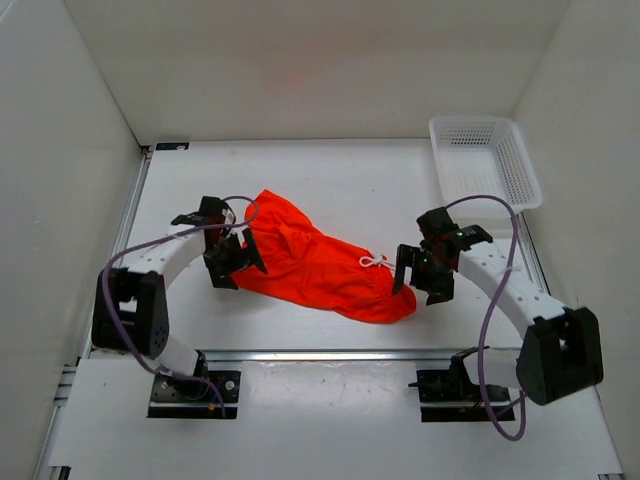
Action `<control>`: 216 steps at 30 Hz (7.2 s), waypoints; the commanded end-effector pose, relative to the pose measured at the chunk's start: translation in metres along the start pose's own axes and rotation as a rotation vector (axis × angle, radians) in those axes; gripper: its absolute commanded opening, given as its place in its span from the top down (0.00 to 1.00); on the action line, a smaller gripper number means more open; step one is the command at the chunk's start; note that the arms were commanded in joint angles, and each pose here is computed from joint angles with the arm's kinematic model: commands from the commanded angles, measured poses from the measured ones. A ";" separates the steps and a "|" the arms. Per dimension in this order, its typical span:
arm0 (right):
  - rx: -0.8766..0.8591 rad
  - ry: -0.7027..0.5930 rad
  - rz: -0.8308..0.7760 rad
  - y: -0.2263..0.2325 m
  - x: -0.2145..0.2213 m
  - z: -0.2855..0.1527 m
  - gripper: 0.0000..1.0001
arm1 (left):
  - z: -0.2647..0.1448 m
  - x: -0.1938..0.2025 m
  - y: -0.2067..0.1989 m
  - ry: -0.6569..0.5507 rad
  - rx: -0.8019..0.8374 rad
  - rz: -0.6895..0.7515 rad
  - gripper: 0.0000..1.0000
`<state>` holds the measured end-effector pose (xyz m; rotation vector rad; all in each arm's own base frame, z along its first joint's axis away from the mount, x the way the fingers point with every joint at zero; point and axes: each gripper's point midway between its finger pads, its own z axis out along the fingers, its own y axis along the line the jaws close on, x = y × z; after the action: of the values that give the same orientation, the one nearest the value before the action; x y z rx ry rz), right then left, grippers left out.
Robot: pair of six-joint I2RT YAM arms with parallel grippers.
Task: Fold and stack the shorts
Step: Flatten the shorts out
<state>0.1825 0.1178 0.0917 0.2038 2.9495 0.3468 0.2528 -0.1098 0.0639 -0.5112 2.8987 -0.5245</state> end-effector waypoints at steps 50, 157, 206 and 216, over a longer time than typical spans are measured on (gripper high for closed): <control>-0.286 -0.084 -0.137 0.109 -0.126 -0.008 1.00 | -0.140 -0.172 -0.019 -0.432 -0.051 0.042 0.06; -0.198 -0.311 0.137 0.001 -0.053 -0.047 0.62 | -0.128 -0.084 -0.032 -0.396 0.063 0.071 0.23; -0.001 0.008 -0.104 0.091 -0.075 0.104 1.00 | -0.014 -0.136 0.000 -0.237 -0.255 0.105 0.59; 0.049 -0.156 -0.175 0.107 -0.123 0.061 0.20 | -0.024 -0.190 -0.017 -0.295 -0.154 0.062 0.14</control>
<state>0.3021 0.2220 0.0464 -0.0259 2.9017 0.2912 0.4003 -0.0518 0.0902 -0.4644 2.7551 -0.1327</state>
